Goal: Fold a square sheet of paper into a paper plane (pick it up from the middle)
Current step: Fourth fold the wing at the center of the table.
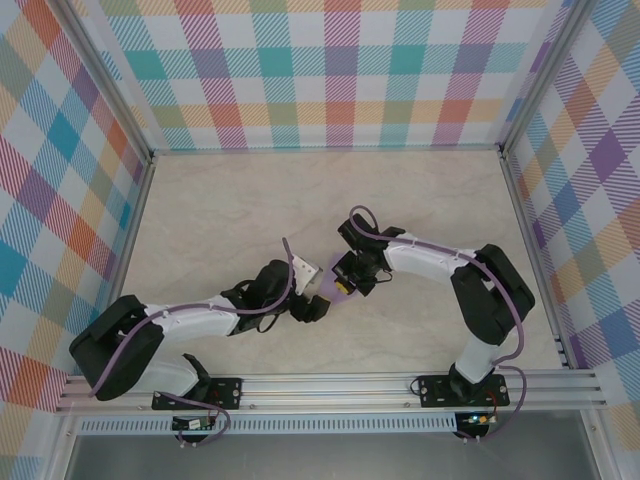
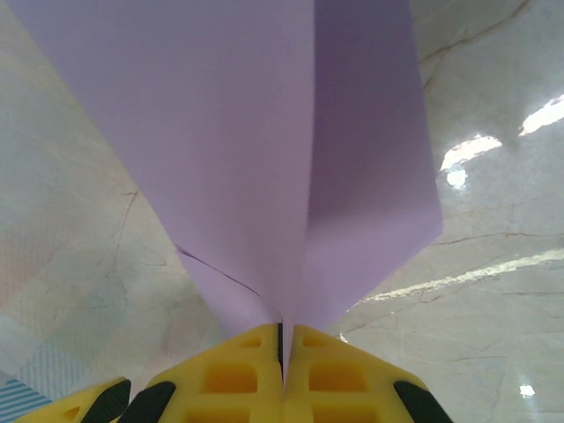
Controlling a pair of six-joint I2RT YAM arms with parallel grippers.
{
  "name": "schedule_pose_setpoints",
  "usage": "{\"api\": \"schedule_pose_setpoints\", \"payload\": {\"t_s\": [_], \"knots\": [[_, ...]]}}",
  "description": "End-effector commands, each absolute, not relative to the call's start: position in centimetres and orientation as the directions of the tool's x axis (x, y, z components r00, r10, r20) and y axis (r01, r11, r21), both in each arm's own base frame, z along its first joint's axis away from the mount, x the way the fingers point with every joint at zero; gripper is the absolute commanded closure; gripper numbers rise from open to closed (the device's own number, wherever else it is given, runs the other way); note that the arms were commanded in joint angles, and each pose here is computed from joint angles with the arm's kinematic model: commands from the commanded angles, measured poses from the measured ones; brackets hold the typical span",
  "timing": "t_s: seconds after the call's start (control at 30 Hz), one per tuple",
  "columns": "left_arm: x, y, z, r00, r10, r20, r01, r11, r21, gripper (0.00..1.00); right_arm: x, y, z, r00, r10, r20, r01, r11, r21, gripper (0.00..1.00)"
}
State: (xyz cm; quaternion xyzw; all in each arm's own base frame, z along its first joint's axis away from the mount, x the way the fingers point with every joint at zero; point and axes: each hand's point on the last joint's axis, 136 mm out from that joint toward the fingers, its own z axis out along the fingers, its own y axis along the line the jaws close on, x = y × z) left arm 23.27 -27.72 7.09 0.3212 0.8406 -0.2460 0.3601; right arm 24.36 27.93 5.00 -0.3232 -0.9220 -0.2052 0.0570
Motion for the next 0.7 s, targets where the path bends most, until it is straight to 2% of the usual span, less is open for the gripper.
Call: {"api": "schedule_pose_setpoints", "payload": {"t_s": [0.0, 0.17, 0.47, 0.67], "knots": [[22.8, -29.7, 8.0, -0.408, 0.398, -0.822, 0.807, 0.578, -0.121, 0.23, 24.0, 28.1, 6.0, -0.765, 0.586, 0.267, 0.644, 0.696, 0.316, 1.0], [22.9, -29.7, 6.8, -0.345, 0.465, -0.815, 0.828, 0.56, -0.031, 0.31, 24.4, 27.8, 6.7, -0.776, 0.578, 0.254, 0.631, 0.71, 0.312, 0.98], [23.5, -30.1, 6.0, -0.299, 0.474, -0.828, 0.832, 0.555, 0.017, 0.42, 24.6, 28.3, 6.7, -0.774, 0.568, 0.28, 0.633, 0.709, 0.311, 0.98], [23.8, -30.0, 5.5, -0.293, 0.477, -0.829, 0.825, 0.564, 0.033, 0.6, 24.8, 28.4, 6.7, -0.773, 0.562, 0.296, 0.634, 0.708, 0.312, 0.96]]}}
